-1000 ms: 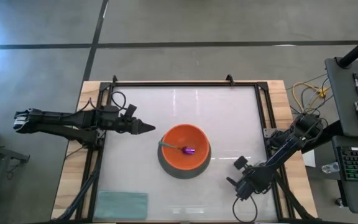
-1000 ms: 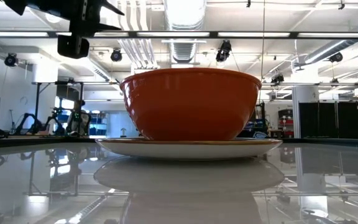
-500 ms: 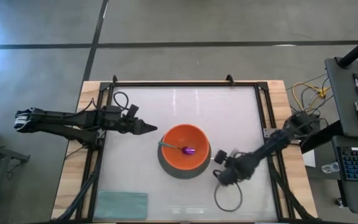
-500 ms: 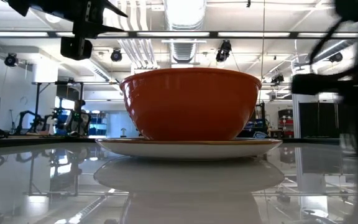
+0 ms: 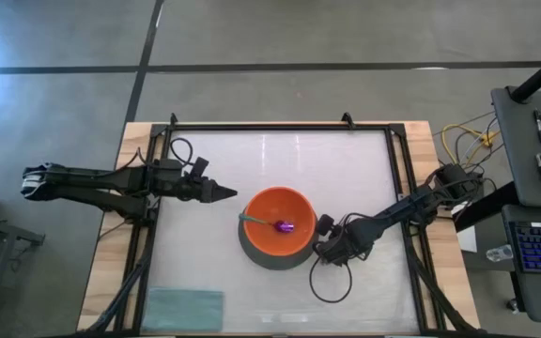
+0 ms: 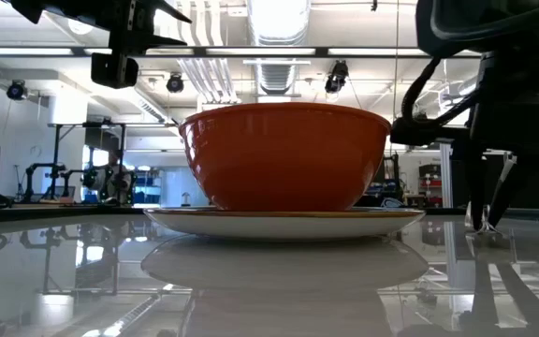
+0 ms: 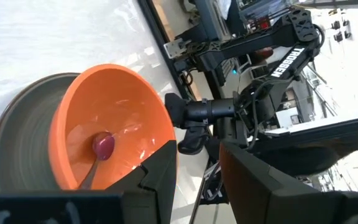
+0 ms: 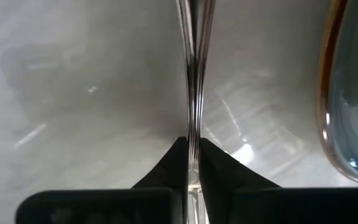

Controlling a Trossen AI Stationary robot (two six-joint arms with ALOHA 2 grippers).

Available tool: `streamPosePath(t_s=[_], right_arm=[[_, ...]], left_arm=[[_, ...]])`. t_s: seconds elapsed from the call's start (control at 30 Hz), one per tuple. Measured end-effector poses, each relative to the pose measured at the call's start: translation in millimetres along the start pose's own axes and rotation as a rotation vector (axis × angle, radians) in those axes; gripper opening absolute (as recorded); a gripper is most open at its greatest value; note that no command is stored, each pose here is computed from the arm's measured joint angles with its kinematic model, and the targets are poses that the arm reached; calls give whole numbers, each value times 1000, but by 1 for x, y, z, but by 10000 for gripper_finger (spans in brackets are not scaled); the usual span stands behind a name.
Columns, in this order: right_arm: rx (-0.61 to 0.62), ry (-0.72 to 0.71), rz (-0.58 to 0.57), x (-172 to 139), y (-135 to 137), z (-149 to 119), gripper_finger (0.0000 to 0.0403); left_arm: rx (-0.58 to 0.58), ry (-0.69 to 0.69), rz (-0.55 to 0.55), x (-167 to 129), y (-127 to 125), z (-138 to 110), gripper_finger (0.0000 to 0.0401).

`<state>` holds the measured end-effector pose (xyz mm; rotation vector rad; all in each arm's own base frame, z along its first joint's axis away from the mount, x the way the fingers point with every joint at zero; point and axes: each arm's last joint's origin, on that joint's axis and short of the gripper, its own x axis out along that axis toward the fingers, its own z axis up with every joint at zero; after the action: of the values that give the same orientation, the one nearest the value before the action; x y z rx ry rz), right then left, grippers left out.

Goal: Set table place
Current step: Put the fork to the right of the gray plate

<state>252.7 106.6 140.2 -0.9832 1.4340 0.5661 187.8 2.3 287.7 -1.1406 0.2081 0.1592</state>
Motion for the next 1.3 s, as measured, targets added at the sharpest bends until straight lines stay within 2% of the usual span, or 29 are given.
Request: streamPosePath(t_s=[0.3,0.4,0.5,0.67,0.77,0.83,0.97,1.03,1.1,1.17,1.3], right_arm=[[145,-13,31,-1,1,0,91],[218,35,-36,-2,-1,-2,108],[369,27,-113,-9,-7,1,116],[701,-40,-138,-23,-13,9,118],[934,-12,-161,-31,-12,8,118],[1151,42,-188,-34,-10,2,118],[1682,178,-226,-36,-1,-12,116],[1924,221,-137,-33,3,-12,111],[2085,266,-5,-29,7,-9,103],[2206,235,106,-26,8,-2,89],[2395,117,198,-21,7,10,38]], left_arm=[[-1,0,0,0,0,0,108],[-1,-1,-2,-1,-1,0,108],[-1,-1,-2,-1,-1,0,108],[-1,-3,-6,-1,-1,1,108],[0,-5,-10,-2,-2,1,108],[0,-5,-9,-2,-2,1,108],[7,-4,-10,-2,-2,1,108],[8,-1,-11,-2,-2,1,108],[9,0,-11,-2,-2,1,108],[14,16,-19,-2,-2,0,108],[28,56,-37,-2,-2,-1,108]])
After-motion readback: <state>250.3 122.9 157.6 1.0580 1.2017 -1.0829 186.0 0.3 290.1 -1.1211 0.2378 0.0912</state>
